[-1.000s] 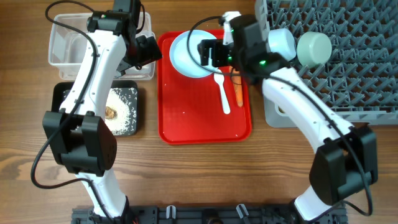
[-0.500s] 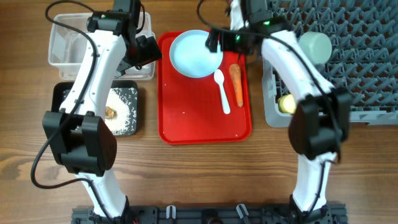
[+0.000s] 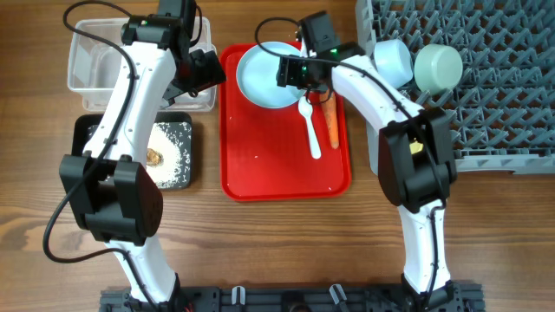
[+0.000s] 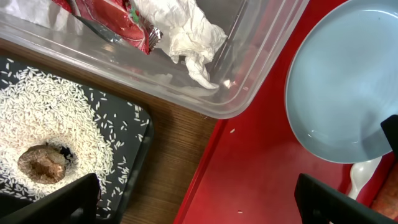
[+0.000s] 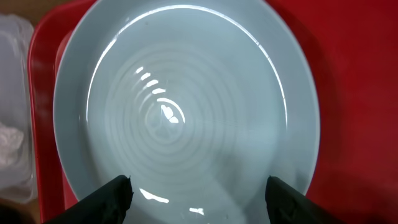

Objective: Sort waste into correct bins and load items into the dishwasher rack
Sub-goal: 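Lift the plate off the red tray toward the rack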

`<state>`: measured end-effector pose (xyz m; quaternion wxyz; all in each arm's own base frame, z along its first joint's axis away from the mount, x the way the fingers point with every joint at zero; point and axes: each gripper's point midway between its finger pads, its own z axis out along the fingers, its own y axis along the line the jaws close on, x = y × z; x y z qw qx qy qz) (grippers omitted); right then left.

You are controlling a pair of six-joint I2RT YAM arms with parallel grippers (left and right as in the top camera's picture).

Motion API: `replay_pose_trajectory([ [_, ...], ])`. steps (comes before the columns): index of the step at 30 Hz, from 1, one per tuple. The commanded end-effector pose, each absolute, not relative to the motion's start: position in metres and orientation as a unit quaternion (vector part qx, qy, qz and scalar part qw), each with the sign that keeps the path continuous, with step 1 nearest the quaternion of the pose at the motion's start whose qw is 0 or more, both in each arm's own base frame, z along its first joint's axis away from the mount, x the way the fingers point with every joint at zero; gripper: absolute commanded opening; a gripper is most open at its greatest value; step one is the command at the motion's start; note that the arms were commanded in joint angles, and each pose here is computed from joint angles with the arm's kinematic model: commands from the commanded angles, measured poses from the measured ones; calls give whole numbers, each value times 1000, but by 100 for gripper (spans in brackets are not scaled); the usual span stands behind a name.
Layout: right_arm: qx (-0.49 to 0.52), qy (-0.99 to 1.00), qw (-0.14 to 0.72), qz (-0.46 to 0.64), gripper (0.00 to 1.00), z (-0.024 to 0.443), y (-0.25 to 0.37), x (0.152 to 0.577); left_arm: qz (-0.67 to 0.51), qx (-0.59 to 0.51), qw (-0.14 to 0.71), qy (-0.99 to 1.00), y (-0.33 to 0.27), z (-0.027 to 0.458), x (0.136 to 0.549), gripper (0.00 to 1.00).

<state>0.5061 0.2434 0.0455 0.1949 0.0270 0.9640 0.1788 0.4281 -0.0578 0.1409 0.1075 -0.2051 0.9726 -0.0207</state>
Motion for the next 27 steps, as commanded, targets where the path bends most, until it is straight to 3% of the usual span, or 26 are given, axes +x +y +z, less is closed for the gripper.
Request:
replay_pose_trajectory([
  [1,75,963,224,133,71,44,223,521,-21,-209,105,972,-59,138,429,100],
  [8,85,953,267,119,71,52,217,538,-21,-209,105,972,-59,138,429,100],
  [16,134,947,271,106,63,31,202,550,-21,-209,105,972,-59,138,429,100],
  [21,141,948,257,122,52,17,208,549,-21,-209,105,972,-59,138,429,100],
  [22,146,948,253,123,48,13,208,548,-21,-209,105,972,-59,138,429,100],
  [24,151,949,248,124,27,7,209,547,-21,-209,105,972,-59,138,429,100],
  [27,151,949,247,124,19,7,209,547,-21,-209,105,972,-59,138,429,100],
])
